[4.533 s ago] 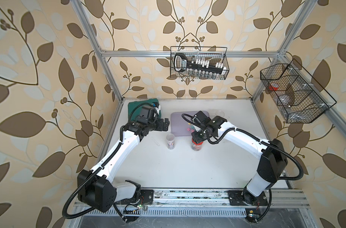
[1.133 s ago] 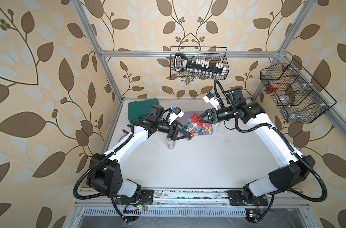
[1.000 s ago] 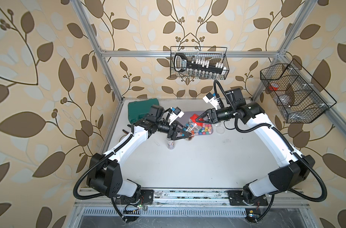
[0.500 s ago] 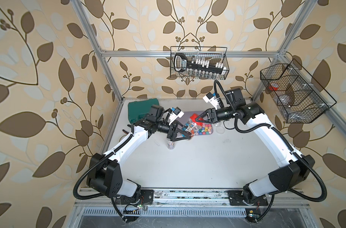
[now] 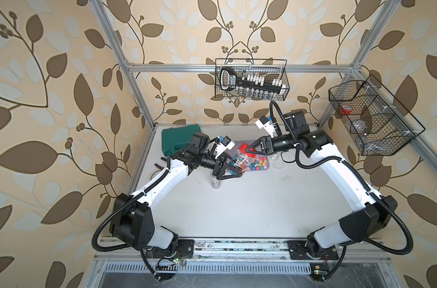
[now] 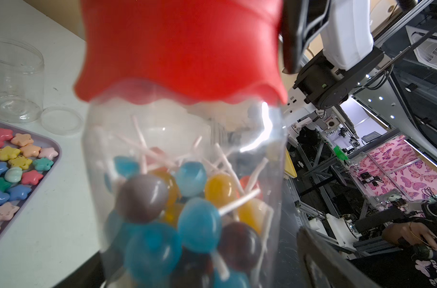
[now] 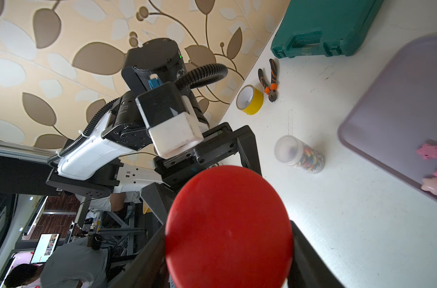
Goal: Pour the candies out of the jar
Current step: Pick up the jar from the center of the board.
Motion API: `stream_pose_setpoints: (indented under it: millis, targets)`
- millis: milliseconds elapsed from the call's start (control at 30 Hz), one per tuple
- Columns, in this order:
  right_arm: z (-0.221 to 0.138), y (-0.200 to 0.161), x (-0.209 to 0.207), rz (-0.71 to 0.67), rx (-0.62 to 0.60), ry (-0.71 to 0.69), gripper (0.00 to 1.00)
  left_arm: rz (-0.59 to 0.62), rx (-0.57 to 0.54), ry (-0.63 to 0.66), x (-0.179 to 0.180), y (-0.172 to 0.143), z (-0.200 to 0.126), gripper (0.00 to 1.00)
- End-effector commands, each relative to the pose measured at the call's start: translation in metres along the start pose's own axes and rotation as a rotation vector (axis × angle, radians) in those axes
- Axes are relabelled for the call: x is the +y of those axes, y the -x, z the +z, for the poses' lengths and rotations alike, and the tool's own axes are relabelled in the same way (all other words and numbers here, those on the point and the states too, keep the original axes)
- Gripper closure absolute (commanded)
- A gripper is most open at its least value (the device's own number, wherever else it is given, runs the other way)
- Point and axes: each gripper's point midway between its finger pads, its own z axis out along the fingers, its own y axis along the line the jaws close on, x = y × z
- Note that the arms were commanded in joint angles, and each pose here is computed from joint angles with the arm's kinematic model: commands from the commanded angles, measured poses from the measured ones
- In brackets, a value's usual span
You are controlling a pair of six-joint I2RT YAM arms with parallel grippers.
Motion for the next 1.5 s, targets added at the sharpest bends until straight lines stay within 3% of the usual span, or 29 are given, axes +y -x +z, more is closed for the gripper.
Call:
stream_pose_setpoints:
  millis: [0,200,933,1333,1467]
  targets:
    - [-0.004,0.002,0.016,-0.041,-0.016,0.044,0.75,0.043,-0.006,-0.040,-0.012,0.012,0.002,0.05]
    - [-0.005,0.000,0.016,-0.044,-0.020,0.036,0.75,0.047,-0.010,-0.031,-0.013,0.014,0.001,0.21]
    - [-0.016,-0.007,0.010,-0.033,-0.040,0.016,0.72,0.077,0.017,0.071,-0.016,0.021,-0.006,0.30]
    - [-0.015,-0.007,0.007,-0.034,-0.038,0.015,0.54,0.077,0.075,0.190,-0.007,0.013,-0.013,0.33]
    - [-0.016,-0.005,0.007,-0.033,-0.039,0.016,0.40,0.082,0.089,0.217,-0.007,0.011,-0.015,0.33]
